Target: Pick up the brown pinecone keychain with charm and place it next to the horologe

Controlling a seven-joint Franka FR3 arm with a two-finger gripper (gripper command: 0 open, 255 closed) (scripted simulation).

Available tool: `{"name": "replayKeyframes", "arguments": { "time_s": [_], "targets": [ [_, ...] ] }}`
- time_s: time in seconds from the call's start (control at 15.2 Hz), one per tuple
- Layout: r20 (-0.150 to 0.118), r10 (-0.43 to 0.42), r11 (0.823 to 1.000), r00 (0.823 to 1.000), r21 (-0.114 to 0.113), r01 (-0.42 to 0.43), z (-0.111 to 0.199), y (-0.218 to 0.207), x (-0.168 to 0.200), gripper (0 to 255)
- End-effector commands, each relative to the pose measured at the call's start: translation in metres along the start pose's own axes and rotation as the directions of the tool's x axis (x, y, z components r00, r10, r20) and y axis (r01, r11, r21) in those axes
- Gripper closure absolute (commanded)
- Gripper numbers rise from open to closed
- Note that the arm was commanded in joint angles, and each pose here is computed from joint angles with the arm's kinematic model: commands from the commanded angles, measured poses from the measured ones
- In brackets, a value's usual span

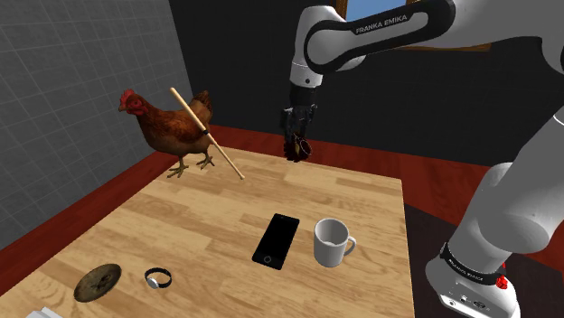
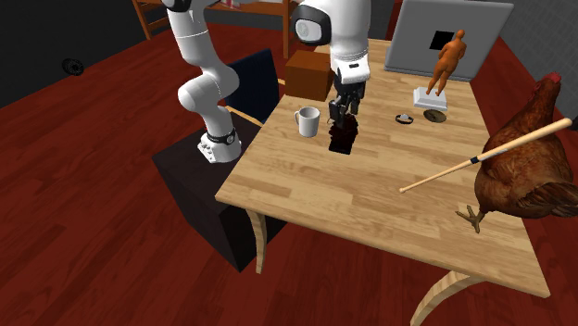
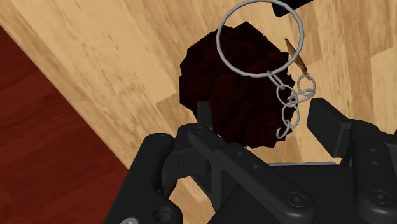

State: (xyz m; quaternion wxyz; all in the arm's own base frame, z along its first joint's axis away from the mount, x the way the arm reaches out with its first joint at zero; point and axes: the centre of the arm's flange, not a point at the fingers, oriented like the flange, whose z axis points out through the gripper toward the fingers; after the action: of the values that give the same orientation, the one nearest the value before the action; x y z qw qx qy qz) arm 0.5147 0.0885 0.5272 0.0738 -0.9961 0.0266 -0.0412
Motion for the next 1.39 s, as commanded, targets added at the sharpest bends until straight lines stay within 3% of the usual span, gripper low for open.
{"name": "replayKeyframes", "arguments": {
  "time_s": [0.0, 1.32],
  "targets": [
    [0.000, 0.001, 1.000, 1.000, 0.000, -0.001, 0.004, -0.024, -0.003, 255],
    [0.000, 0.001, 1.000, 1.000, 0.000, -0.001, 0.038, -0.284, -0.031, 255]
  ]
}}
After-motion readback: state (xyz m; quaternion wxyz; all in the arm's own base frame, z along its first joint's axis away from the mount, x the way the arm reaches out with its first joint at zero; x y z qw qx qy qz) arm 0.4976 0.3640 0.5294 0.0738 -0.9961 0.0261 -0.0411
